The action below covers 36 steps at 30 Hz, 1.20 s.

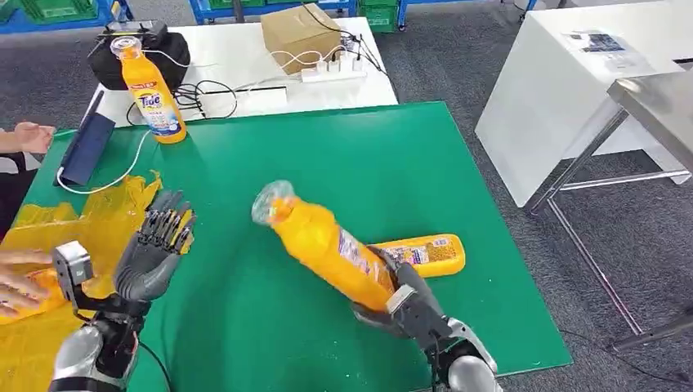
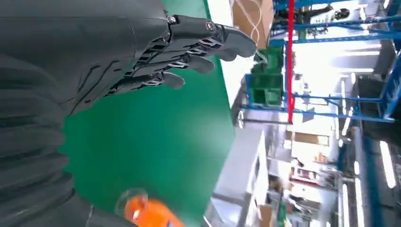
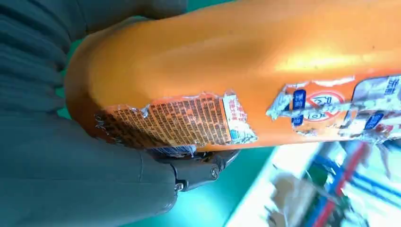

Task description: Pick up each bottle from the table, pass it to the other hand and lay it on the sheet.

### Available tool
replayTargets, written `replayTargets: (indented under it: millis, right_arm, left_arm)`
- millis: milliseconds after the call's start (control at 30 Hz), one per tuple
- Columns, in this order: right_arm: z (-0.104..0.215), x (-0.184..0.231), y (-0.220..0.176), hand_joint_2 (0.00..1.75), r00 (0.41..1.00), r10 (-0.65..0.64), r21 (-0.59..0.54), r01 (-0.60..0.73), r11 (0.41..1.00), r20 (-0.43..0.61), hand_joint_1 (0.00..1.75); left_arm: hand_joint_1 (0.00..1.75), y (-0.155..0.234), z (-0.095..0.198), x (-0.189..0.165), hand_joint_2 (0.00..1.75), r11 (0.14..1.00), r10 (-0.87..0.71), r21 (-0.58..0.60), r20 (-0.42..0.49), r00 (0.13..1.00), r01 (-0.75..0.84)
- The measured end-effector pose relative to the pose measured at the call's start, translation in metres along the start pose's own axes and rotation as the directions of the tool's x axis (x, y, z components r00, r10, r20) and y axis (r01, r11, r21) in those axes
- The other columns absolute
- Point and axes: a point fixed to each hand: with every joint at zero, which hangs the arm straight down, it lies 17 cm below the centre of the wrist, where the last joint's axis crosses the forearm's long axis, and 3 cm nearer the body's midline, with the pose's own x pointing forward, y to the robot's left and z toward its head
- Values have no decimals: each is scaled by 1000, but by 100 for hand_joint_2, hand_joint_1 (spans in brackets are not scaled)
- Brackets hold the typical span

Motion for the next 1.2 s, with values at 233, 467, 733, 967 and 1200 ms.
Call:
replayTargets:
  millis: [233,467,733,967,1200]
  right_arm:
    - [-15,30,-9,175,995,-78,-84,83,993,65,175]
    - [-21,39,-4,175,992,-90,-89,97,991,83,175]
    - [-33,42,7,175,995,-84,-53,87,995,58,175]
    - [-43,35,49,175,997,-73,85,72,994,3,175]
    - [-48,34,68,175,998,-58,148,58,987,-7,175]
  left_arm:
    - [0,-15,10,9,175,1000,26,-14,22,999,-26]
    - [0,-27,11,13,175,998,48,-46,29,998,-47]
    - [0,-53,6,14,175,991,70,-116,36,997,-65]
    - [0,-72,2,16,175,979,119,-171,33,992,-112]
    - [0,-79,1,15,175,975,124,-189,30,992,-116]
